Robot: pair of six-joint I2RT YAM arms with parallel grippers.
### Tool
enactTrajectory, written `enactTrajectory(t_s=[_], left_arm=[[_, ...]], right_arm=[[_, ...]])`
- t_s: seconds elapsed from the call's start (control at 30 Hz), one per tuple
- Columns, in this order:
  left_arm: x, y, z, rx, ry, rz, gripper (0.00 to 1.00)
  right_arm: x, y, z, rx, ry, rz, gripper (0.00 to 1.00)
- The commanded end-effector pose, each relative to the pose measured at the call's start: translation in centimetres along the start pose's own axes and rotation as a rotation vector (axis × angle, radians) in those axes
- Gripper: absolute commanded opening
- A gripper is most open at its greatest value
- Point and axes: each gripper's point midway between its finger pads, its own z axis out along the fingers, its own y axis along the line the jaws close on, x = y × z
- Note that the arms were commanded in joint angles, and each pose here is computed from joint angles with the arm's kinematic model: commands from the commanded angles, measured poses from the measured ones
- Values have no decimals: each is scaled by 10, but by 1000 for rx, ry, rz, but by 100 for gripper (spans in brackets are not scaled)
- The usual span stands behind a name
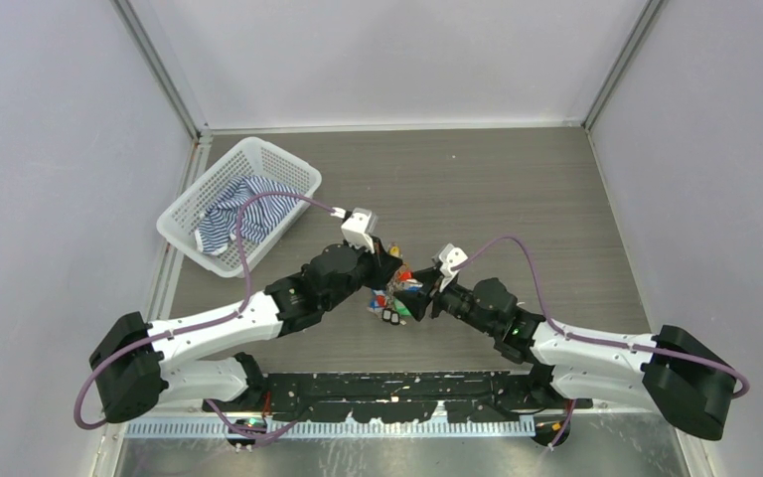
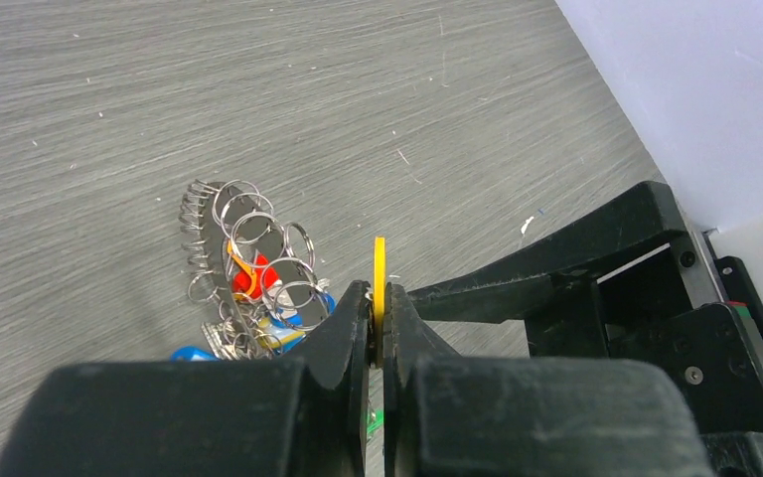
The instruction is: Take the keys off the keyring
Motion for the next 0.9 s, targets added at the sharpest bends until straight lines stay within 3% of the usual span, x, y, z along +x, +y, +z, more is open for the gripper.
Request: enactTrajectory(t_s=[0.0, 0.13, 0.27, 0.47, 0.87], left_arm=[[-31, -25, -7, 96, -80, 1, 0], [-27, -27, -9, 121, -69, 12, 1], [-27, -30, -12, 142, -69, 14, 1], [-29, -34, -16, 163, -66, 20, 1], [-28, -45, -24, 233, -53, 37, 1]], right_arm=[[-32, 5, 4, -34, -112, -90, 64], [-35, 2, 5, -29, -142, -119, 63], [-31, 5, 6, -60, -158, -164, 52], [-29, 7, 7, -79, -138, -211, 44], [-50, 7, 1, -71, -182, -246, 50]])
